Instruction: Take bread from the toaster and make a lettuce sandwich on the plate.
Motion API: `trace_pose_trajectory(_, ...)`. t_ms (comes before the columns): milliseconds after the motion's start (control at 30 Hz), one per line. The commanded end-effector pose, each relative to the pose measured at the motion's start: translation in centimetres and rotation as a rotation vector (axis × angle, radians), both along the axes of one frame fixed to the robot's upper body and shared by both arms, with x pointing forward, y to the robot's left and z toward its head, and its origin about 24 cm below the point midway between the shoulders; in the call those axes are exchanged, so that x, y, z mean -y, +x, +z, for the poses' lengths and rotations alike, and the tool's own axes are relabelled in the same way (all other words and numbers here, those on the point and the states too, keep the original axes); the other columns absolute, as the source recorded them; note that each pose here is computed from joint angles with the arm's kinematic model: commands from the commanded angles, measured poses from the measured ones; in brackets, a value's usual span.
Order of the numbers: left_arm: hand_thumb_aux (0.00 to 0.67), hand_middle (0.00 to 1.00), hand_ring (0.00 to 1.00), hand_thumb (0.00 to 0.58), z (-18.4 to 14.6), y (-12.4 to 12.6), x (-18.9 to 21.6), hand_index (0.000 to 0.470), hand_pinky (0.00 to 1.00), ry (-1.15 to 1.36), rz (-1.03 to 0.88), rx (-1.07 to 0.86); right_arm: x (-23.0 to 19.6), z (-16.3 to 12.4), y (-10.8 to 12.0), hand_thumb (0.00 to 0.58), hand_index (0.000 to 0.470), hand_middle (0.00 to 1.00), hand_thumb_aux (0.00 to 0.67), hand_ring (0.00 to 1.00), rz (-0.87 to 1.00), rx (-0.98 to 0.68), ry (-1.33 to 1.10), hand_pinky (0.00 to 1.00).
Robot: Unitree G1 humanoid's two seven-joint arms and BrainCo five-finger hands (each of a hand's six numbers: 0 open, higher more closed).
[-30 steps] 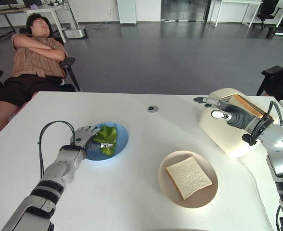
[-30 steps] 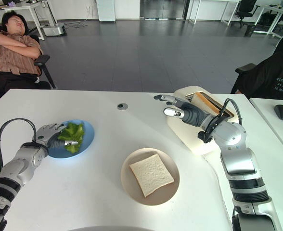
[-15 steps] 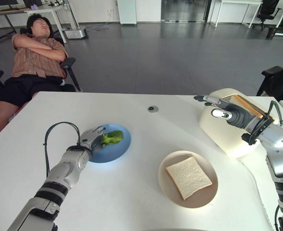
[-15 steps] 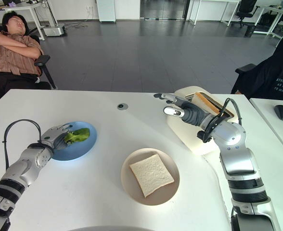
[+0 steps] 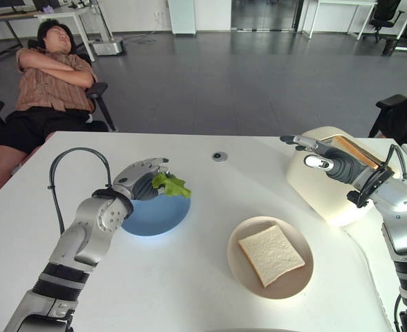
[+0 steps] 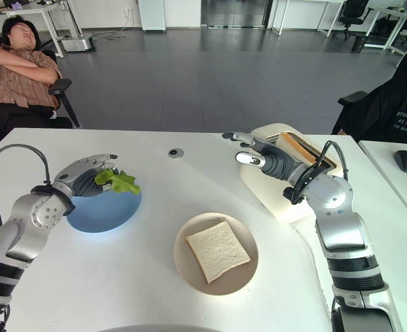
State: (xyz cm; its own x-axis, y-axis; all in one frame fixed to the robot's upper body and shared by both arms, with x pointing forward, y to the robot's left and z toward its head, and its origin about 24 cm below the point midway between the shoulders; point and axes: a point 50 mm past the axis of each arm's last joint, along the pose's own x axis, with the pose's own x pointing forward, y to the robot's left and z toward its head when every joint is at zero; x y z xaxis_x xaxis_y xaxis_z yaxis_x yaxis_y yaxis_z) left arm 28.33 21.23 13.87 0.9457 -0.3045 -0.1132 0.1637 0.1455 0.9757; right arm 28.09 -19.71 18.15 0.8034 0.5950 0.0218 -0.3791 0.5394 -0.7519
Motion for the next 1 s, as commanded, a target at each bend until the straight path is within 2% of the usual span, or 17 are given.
trace_pose_trajectory(33, 0.670, 0.00, 0.00, 0.580, -0.3, -0.8, 2.4, 0.470, 0.00, -0.080, -0.092, -0.063, 0.1, 0.1, 0.1, 0.000, 0.000, 0.00, 0.000, 0.00, -0.012, 0.007, -0.006, 0.00)
trace_pose_trajectory(133, 0.670, 0.00, 0.00, 0.580, -1.4, -1.2, 4.4, 0.470, 0.00, -0.121, -0.159, -0.123, 0.2, 0.2, 0.1, 0.000, 0.000, 0.00, 0.000, 0.00, -0.015, 0.008, -0.005, 0.00)
trace_pose_trajectory(433, 0.670, 0.00, 0.00, 0.580, -4.5, -3.8, 13.7, 0.470, 0.00, -0.304, -0.473, -0.316, 0.6, 0.6, 0.5, 0.000, 0.000, 0.00, 0.000, 0.00, -0.040, 0.025, 0.003, 0.00)
trace_pose_trajectory(600, 0.670, 0.00, 0.00, 0.580, -5.1, -5.2, 16.9, 0.470, 0.00, -0.365, -0.579, -0.380, 0.7, 0.5, 0.4, 0.000, 0.000, 0.00, 0.000, 0.00, -0.048, 0.025, 0.003, 0.00)
trace_pose_trajectory(800, 0.670, 0.00, 0.00, 0.580, -6.6, -5.6, 19.7, 0.470, 0.00, -0.376, -0.653, -0.451, 0.8, 0.2, 0.1, 0.000, 0.000, 0.00, 0.000, 0.00, -0.058, 0.019, 0.002, 0.00)
trace_pose_trajectory(833, 0.649, 0.00, 0.00, 0.579, -7.1, -5.6, 19.8, 0.455, 0.00, -0.367, -0.648, -0.465, 0.8, 0.2, 0.1, 0.000, 0.000, 0.00, 0.000, 0.00, -0.058, 0.017, 0.002, 0.00)
trace_pose_trajectory(867, 0.586, 0.00, 0.00, 0.571, -7.7, -5.4, 19.8, 0.411, 0.00, -0.349, -0.642, -0.472, 0.7, 0.1, 0.1, 0.000, 0.000, 0.00, 0.000, 0.00, -0.058, 0.016, 0.002, 0.00)
trace_pose_trajectory(933, 0.570, 0.00, 0.00, 0.567, -8.7, -5.3, 19.7, 0.400, 0.00, -0.332, -0.629, -0.493, 0.7, 0.1, 0.1, 0.000, 0.000, 0.00, 0.000, 0.00, -0.055, 0.015, 0.003, 0.00)
trace_pose_trajectory(1000, 0.520, 0.00, 0.00, 0.551, -9.5, -5.1, 19.5, 0.365, 0.00, -0.298, -0.621, -0.495, 0.6, 0.1, 0.1, 0.000, 0.000, 0.00, 0.000, 0.00, -0.054, 0.014, 0.003, 0.00)
